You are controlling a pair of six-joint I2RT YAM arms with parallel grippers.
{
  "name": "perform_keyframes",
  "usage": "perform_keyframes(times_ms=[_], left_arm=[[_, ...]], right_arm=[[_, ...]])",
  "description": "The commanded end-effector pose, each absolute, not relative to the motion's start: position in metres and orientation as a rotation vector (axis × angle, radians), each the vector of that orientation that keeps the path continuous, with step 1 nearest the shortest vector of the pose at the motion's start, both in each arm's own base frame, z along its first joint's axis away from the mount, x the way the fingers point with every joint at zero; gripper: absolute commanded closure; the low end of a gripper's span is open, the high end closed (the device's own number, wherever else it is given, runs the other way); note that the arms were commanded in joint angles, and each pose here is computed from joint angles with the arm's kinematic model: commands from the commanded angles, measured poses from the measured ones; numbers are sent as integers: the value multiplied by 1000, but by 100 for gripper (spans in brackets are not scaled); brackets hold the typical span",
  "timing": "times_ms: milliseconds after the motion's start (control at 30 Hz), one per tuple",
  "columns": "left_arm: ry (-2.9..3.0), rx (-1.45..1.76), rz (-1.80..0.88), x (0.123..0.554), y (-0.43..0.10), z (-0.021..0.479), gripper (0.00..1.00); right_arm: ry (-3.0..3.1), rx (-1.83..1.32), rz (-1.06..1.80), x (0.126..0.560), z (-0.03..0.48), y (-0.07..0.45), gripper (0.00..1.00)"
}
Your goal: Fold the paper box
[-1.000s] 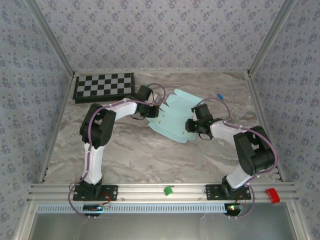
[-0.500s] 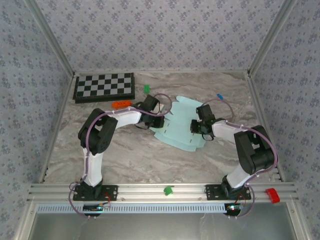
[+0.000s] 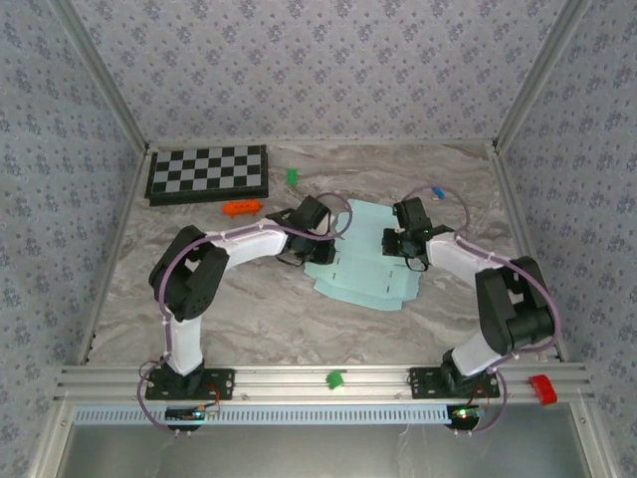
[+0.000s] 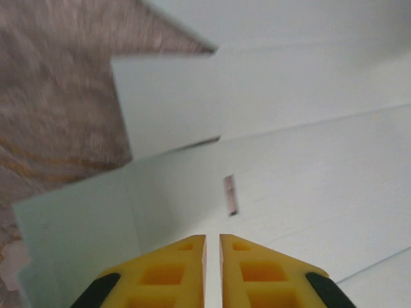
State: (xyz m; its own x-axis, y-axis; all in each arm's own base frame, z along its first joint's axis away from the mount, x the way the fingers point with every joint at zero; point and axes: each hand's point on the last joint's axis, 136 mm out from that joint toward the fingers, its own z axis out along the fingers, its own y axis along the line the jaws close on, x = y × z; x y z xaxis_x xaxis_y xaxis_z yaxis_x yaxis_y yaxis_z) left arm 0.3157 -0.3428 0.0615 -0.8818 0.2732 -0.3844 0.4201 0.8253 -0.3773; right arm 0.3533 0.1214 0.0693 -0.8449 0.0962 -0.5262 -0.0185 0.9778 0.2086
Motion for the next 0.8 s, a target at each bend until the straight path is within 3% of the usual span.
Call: perform_keyframes(times_ms=[0,167,333,567,767], left_arm=[[2543,523,-711,338,-357,128,83],[2472,587,-745,360,-380,146,79],[2480,633,-746,397,-412,128,100],[2505,638,-788,436,-438,95,100],[2580,616,-777,444,-432,60,100]], right_arm=[[2554,54,284,340,85,120,87],[2550,77,377,321,85,131,91],[2569,115,406,307,72,146,100],[2583,235,487,296,43,158,100],[2642,236,477,292,17,164,100]])
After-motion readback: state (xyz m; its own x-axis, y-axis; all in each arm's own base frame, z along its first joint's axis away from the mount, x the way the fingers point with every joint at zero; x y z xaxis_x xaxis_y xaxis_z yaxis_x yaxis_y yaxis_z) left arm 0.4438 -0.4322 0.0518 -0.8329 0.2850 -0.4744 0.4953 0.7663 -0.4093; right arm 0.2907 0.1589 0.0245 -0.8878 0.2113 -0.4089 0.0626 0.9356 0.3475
